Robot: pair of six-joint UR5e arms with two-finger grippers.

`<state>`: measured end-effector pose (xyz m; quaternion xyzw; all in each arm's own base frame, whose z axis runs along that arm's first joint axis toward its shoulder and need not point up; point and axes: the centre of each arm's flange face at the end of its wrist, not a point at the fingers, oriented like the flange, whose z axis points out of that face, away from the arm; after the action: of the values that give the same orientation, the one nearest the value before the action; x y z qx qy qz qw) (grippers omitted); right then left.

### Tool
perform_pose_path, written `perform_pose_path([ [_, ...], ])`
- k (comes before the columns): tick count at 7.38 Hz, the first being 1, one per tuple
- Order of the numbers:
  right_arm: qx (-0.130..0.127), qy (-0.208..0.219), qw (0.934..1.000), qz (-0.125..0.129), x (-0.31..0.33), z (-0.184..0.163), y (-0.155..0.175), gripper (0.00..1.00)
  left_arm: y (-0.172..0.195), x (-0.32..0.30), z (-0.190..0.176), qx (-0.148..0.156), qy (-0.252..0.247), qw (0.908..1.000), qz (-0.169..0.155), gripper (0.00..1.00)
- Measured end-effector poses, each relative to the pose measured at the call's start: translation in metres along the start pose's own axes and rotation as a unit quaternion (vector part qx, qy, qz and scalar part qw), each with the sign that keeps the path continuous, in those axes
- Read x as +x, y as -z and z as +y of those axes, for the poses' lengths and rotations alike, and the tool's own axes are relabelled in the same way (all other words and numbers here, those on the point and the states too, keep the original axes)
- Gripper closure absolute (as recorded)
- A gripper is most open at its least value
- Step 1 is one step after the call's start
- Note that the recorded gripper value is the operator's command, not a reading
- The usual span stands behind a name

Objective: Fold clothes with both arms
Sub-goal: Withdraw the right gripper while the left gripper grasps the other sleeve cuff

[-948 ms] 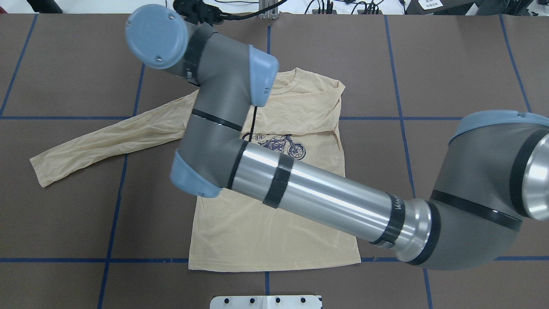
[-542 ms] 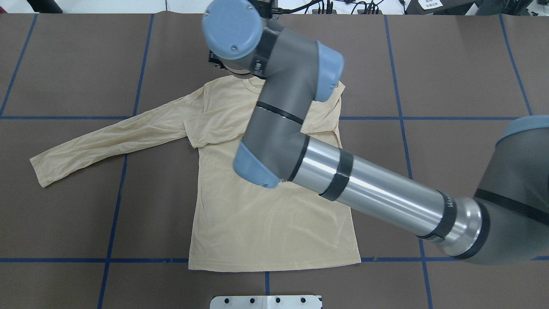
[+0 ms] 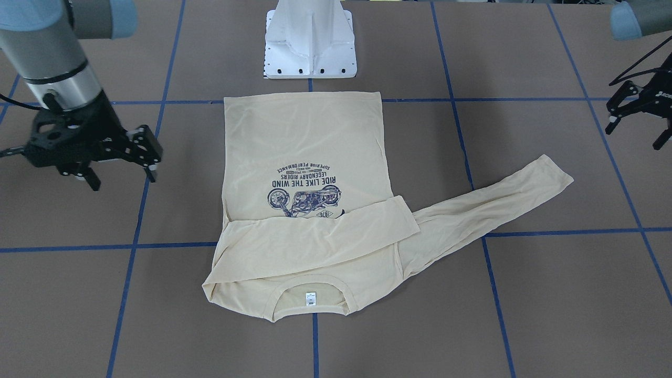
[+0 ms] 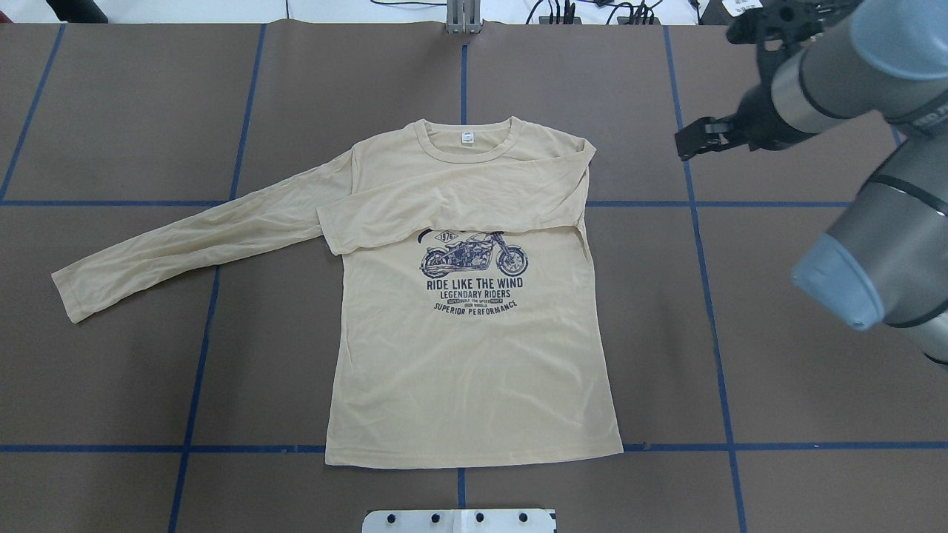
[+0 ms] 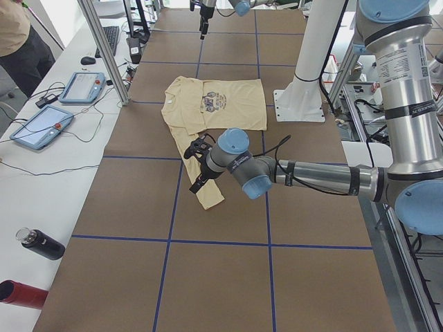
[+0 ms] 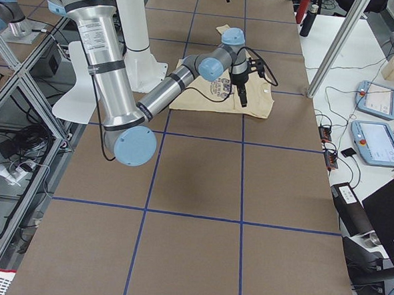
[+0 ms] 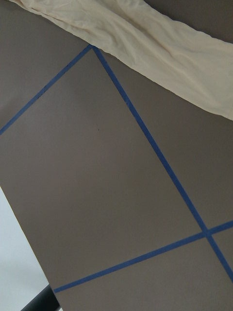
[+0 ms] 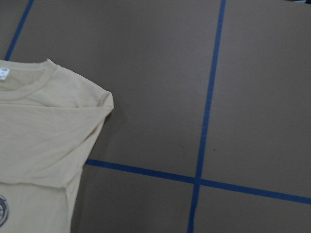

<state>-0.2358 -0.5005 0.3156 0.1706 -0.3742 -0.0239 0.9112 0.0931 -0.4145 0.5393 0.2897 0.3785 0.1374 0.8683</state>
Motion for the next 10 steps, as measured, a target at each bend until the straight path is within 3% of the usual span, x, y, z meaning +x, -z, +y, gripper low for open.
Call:
perform_pose_path([
  [2,-0.005,0.014,0.9997,-0.019,0.102,0.052,0.005,0.00,-0.033,0.030,0.010,-0.013,0.010,0.9999,-0.005,0.00],
  [4,-0.004,0.011,0.9997,-0.024,0.149,0.082,0.010,0.00,-0.060,0.047,0.026,-0.018,0.015,0.9997,-0.004,0.00],
  [10,-0.002,0.009,0.9997,-0.022,0.157,0.086,0.011,0.00,-0.111,0.066,0.069,-0.036,0.012,0.9993,-0.009,0.25],
])
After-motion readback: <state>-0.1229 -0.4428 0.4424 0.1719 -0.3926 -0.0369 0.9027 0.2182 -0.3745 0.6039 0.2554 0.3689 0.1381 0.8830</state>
